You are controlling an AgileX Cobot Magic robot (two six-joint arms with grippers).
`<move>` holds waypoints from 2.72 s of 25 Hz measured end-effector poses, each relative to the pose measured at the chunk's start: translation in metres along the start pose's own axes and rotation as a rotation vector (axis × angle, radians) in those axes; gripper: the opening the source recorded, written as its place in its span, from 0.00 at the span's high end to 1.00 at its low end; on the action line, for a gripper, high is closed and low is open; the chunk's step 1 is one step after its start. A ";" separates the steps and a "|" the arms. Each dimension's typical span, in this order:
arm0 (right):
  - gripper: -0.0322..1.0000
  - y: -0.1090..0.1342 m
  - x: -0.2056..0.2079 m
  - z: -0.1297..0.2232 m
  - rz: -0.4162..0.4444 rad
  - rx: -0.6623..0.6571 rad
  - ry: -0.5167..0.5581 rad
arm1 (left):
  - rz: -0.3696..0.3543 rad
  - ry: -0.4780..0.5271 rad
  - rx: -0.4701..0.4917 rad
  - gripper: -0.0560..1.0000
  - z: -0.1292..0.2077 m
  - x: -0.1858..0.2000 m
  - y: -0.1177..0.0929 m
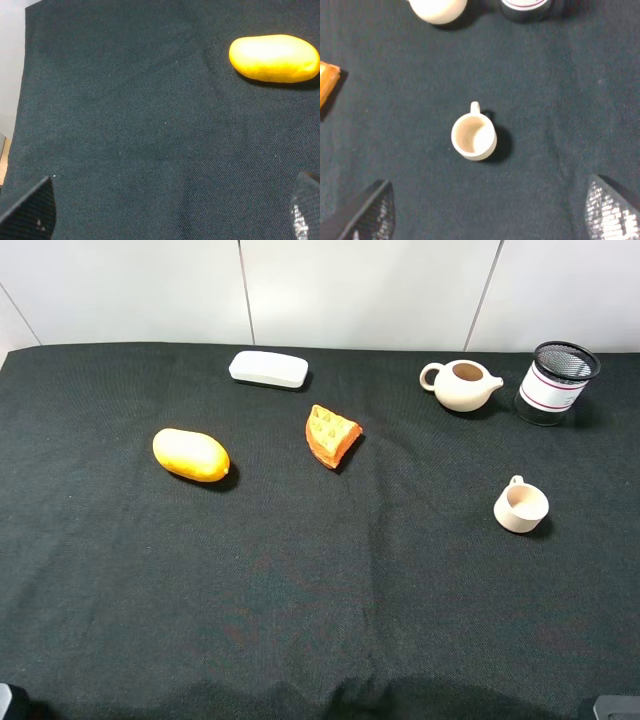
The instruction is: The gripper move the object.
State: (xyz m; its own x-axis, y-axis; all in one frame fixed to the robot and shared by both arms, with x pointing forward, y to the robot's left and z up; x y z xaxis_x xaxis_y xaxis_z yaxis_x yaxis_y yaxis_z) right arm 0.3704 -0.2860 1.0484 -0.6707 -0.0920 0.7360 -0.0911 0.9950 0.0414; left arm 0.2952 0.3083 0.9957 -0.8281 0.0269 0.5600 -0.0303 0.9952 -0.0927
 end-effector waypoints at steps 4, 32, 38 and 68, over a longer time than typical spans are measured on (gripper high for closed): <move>0.41 0.002 0.002 0.024 0.031 0.016 -0.079 | 0.000 0.000 0.000 0.01 0.000 0.000 0.000; 0.41 -0.005 0.024 0.062 0.210 0.143 -0.390 | 0.000 0.000 0.000 0.01 0.000 0.000 0.000; 0.41 -0.005 0.024 0.062 0.218 0.181 -0.386 | 0.000 0.000 0.000 0.01 0.000 0.000 0.000; 0.30 0.000 0.024 0.064 0.064 0.307 -0.398 | 0.000 0.000 0.000 0.01 0.000 0.000 0.000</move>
State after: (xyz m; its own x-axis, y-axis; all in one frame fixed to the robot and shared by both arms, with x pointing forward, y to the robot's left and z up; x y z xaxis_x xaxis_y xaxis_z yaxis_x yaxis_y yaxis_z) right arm 0.3070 -0.2902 1.0230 -0.9052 -0.0989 0.4133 -0.2129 0.9472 -0.2397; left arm 0.2952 0.3083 0.9957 -0.8282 0.0270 0.5598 -0.0302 0.9952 -0.0927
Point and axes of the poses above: a point on each arm's last joint axis where the gripper is mounted, x pointing back along that axis away from the gripper, y along the wrist's bending axis when the last joint is at zero, z = x × y, the point moved 8 cm from there along -x, pointing out along that axis toward the gripper, and after that the axes turned 13 degrees about x, right-handed, at the moved point
